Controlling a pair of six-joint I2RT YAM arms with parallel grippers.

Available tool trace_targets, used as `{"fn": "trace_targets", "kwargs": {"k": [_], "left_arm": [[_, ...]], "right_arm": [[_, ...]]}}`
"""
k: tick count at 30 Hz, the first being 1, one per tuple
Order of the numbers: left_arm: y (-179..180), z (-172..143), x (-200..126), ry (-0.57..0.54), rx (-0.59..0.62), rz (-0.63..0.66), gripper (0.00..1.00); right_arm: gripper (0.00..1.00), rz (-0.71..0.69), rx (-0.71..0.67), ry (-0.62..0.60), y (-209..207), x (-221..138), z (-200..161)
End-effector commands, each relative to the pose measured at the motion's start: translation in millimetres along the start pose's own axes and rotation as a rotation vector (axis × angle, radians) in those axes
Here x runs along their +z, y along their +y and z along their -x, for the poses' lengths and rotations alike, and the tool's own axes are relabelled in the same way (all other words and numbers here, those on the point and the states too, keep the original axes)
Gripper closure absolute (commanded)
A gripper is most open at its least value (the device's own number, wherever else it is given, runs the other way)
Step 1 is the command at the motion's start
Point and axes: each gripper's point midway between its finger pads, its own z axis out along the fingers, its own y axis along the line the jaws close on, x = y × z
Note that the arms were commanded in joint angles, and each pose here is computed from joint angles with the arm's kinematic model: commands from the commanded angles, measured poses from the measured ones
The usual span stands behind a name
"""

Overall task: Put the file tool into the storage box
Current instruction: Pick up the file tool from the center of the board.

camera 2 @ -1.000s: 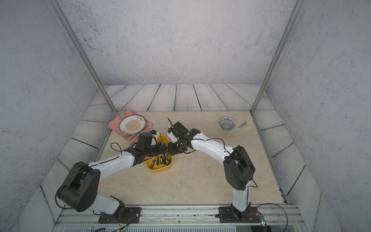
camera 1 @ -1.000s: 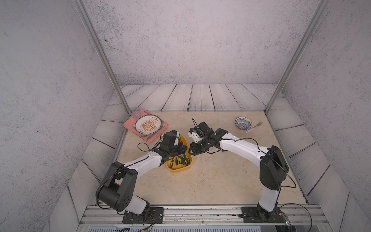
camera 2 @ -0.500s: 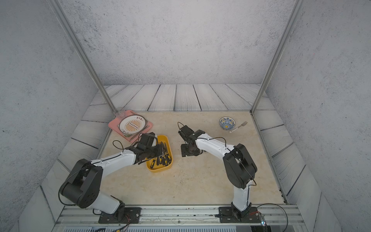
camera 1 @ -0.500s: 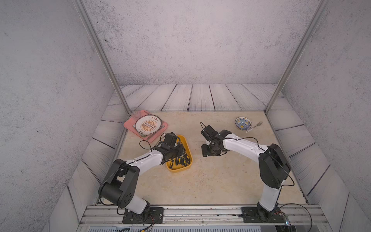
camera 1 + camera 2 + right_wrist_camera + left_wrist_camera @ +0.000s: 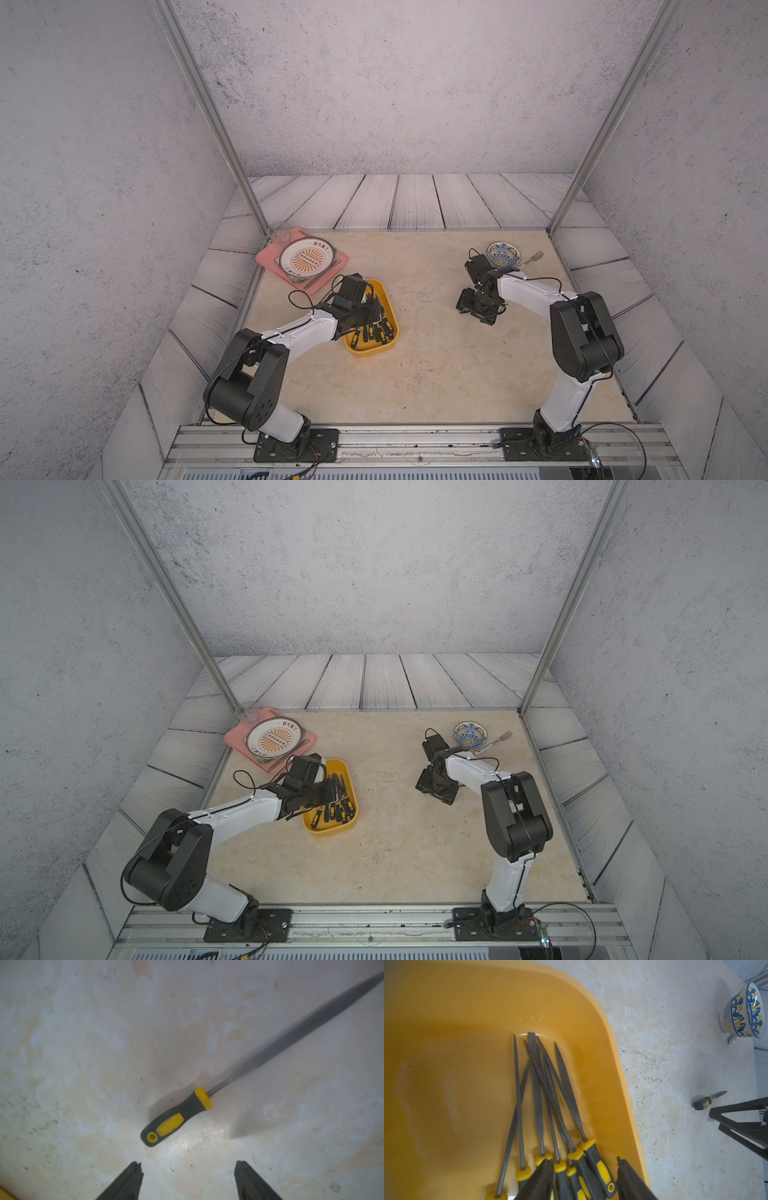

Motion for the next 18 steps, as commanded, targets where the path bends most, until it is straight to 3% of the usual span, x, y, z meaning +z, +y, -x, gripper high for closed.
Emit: {"fn": "trace_targets", "kwargs": {"k": [1, 11, 18], "left_arm": [[-10.8, 14.6, -10.4, -0.046, 0.025, -0.030, 0.46], [-11.1, 17.9, -14.0, -0.060, 0.038, -0.025, 0.46], [-10.8, 19.3, -14.3, -0.065, 0.033, -0.023, 0.46]], "right_arm": [[0.24, 0.057, 0.080, 0.052, 11.7, 15.3, 5.5], [0.29, -0.036, 0.068, 0.082, 8.0, 36.6, 19.1], [0.43, -0.153, 0.014, 0.051, -30.7, 38.7, 6.4]]}}
